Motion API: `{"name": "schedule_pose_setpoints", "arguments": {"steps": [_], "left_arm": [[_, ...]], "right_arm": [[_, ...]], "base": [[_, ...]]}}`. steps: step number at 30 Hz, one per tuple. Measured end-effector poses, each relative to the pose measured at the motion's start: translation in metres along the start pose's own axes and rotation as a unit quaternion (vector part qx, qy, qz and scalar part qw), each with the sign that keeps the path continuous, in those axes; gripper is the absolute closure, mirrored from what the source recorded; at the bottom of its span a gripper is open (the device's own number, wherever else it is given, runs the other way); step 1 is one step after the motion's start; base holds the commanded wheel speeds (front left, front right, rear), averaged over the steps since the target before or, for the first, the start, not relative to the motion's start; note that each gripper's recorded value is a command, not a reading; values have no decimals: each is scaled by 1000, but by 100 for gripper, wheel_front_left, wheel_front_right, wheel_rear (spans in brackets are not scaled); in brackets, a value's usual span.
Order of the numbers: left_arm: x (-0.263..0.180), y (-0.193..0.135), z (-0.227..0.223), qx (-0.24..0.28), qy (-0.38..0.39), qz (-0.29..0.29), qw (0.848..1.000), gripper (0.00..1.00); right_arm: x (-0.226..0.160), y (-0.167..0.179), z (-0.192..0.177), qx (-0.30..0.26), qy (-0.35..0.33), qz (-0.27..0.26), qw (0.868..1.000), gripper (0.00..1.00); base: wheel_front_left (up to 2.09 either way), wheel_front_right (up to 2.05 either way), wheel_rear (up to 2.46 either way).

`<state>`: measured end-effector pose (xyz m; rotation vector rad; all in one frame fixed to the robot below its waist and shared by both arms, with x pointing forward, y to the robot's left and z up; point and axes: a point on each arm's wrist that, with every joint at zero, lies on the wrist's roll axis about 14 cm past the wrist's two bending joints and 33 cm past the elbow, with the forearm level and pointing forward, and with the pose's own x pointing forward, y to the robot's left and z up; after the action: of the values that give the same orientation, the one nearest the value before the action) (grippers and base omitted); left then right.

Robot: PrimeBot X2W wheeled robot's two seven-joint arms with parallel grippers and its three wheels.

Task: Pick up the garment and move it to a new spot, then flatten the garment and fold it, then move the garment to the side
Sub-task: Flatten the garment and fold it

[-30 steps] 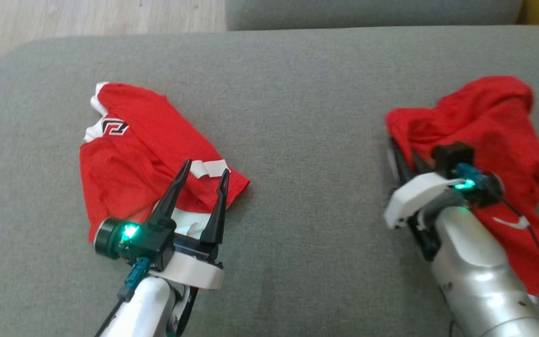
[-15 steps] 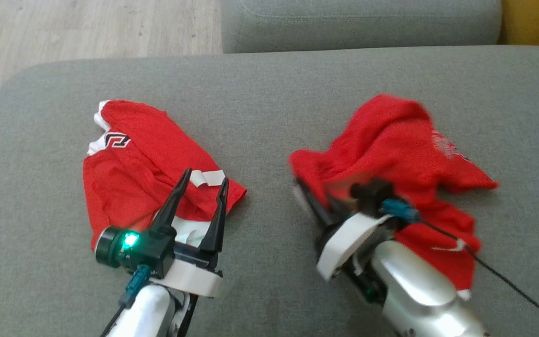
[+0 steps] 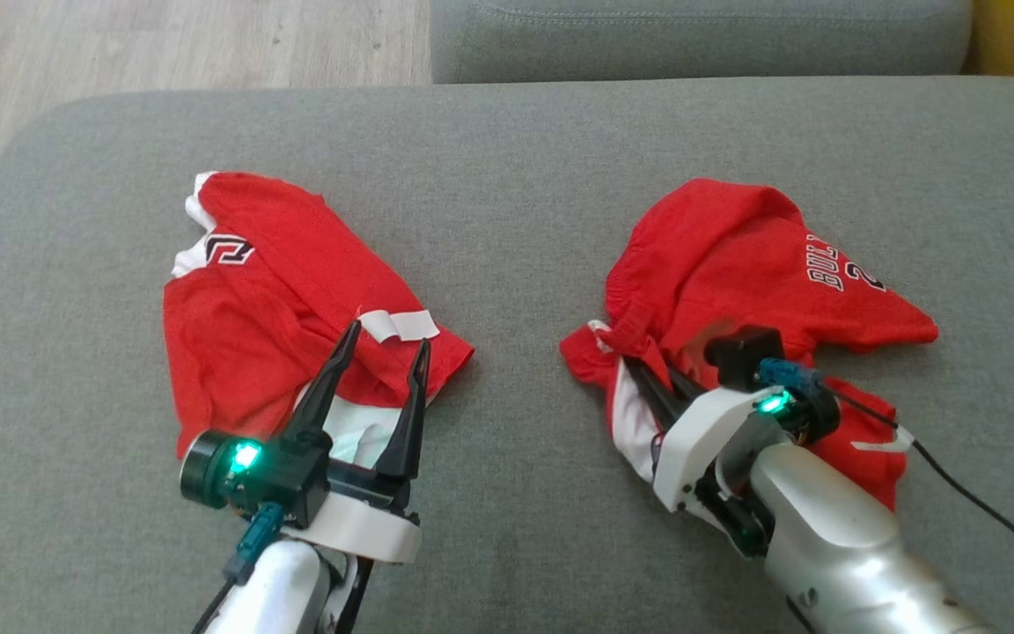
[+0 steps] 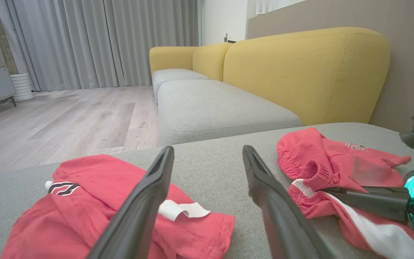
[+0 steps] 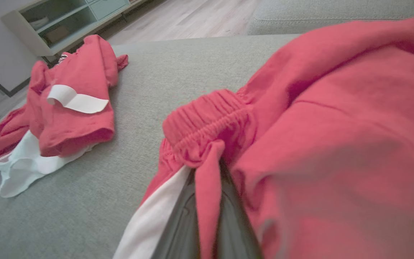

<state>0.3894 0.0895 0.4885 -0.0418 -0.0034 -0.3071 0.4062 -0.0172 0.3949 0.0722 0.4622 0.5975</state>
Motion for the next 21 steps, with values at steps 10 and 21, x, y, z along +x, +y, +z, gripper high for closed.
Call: {"name": "schedule_pose_setpoints", "arguments": {"steps": [10,21], "left_arm": [[9,-11,-2,-1,1,-19,1000,0],[23,-33,10,2,-16,-54,998,0]], "right_arm": [[-7,-27,15,1,-41,-46,998,0],[-63,-77,50,31,-149,-140,978,0]], "base": [[0,0,0],[0,0,0]]}}
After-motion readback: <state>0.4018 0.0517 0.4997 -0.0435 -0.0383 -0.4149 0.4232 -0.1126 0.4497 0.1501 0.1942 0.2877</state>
